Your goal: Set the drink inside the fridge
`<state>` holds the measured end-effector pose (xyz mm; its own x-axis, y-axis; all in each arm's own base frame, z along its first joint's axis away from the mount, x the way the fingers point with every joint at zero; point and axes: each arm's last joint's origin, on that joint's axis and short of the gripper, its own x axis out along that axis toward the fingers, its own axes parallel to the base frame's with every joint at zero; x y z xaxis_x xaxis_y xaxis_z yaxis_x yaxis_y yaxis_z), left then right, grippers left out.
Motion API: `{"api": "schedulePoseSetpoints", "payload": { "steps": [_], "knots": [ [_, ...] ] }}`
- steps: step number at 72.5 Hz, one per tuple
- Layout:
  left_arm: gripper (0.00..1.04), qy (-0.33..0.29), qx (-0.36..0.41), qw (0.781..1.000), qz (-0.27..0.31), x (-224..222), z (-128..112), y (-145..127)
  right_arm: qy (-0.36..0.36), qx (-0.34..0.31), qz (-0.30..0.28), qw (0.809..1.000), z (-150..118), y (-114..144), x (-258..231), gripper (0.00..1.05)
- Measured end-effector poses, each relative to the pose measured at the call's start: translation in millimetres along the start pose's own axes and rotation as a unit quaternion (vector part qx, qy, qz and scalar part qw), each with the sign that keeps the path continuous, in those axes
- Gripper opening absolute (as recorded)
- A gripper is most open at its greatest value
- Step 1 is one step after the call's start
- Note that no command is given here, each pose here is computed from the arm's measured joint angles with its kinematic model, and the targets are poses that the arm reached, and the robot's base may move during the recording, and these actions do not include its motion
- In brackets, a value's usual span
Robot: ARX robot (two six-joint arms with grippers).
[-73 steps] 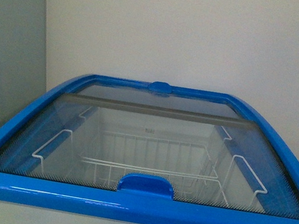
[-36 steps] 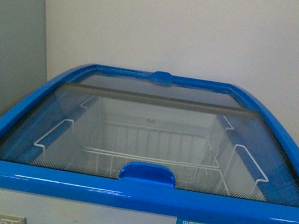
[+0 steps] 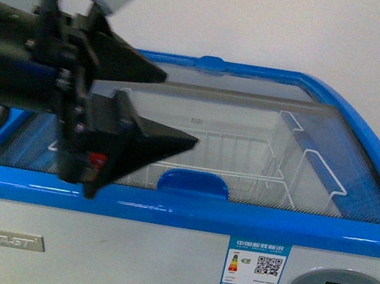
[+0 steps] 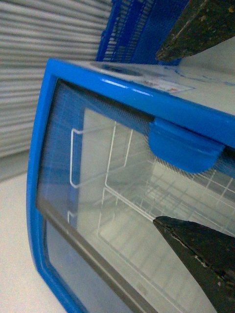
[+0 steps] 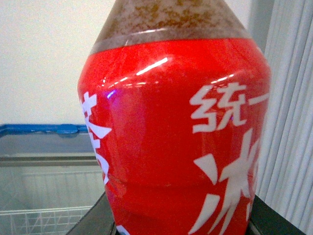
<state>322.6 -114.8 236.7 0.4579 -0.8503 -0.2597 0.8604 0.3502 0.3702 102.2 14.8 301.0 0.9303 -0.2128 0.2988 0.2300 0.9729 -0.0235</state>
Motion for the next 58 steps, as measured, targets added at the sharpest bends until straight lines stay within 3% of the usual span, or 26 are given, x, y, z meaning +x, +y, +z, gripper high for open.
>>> {"api": "schedulePoseSetpoints", "payload": {
  "steps": [14,37,58],
  "knots": [
    [0.97,0.043,0.058,0.994,-0.076,39,-5,-8,0.000,0.000,0.000,1.000,0,0,0,0.37],
    [0.97,0.074,0.112,0.987,-0.084,65,-6,17,0.000,0.000,0.000,1.000,0,0,0,0.37],
    [0.97,0.123,0.114,0.981,-0.097,69,-22,31,0.000,0.000,0.000,1.000,0,0,0,0.37]
  ]
}}
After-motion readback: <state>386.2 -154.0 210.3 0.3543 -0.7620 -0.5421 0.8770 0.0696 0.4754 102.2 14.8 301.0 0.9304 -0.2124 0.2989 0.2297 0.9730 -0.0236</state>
